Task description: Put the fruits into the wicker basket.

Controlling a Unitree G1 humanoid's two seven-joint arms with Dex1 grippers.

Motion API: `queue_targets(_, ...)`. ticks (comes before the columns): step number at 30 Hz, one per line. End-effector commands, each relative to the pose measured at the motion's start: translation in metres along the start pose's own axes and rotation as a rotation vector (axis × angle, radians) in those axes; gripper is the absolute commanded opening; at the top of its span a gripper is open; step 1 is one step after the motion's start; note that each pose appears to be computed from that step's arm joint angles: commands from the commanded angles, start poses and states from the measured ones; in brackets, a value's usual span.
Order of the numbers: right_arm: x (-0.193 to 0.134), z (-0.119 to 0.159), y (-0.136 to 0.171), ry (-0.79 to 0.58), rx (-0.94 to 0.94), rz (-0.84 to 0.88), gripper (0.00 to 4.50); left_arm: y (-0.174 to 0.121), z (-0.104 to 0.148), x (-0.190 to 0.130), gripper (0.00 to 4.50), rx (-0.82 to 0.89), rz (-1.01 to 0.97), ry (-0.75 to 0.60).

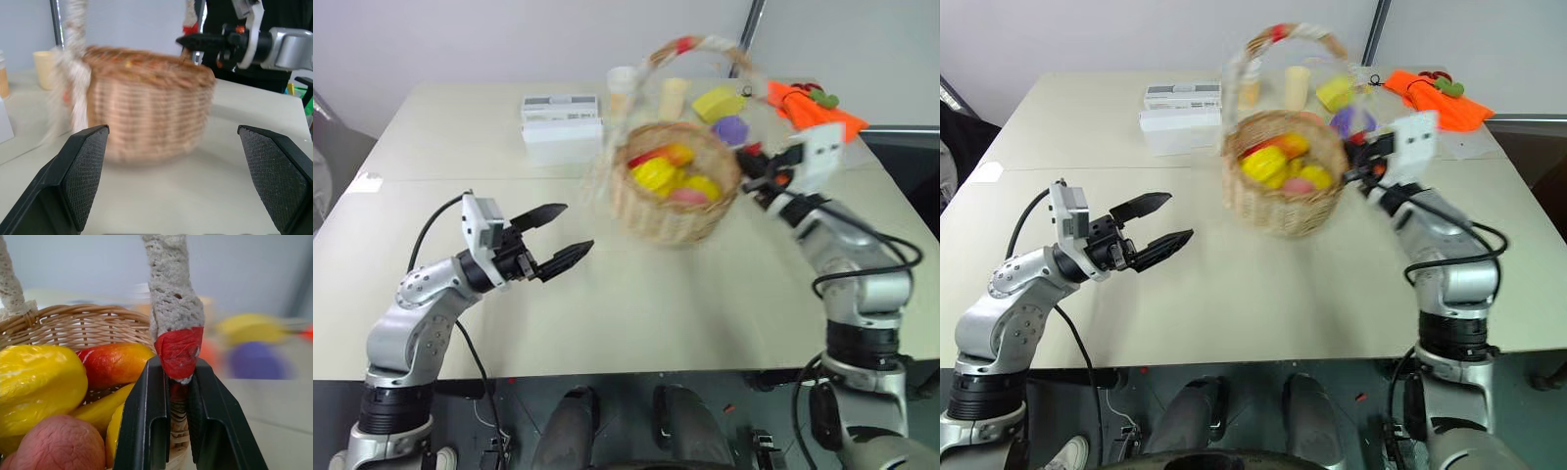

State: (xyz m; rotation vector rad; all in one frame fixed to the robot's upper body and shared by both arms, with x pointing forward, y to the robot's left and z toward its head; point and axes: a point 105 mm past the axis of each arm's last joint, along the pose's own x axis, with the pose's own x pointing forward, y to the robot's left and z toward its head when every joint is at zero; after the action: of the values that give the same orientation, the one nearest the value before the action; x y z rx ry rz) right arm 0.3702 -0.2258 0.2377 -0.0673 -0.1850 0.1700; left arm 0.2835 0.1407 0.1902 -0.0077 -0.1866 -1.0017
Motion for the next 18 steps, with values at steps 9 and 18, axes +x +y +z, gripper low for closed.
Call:
queue_targets(9,-0.028,0.010,-0.112,-0.001,-0.143,-0.460,1.37,-0.004,0.003,0.012,4.50,0.029,-0.026,-0.028)
queue_targets(18,-0.064,-0.009,-0.109,0.052,-0.196,-0.331,3.81,0.024,-0.018,-0.010,4.50,0.017,0.166,0.093)
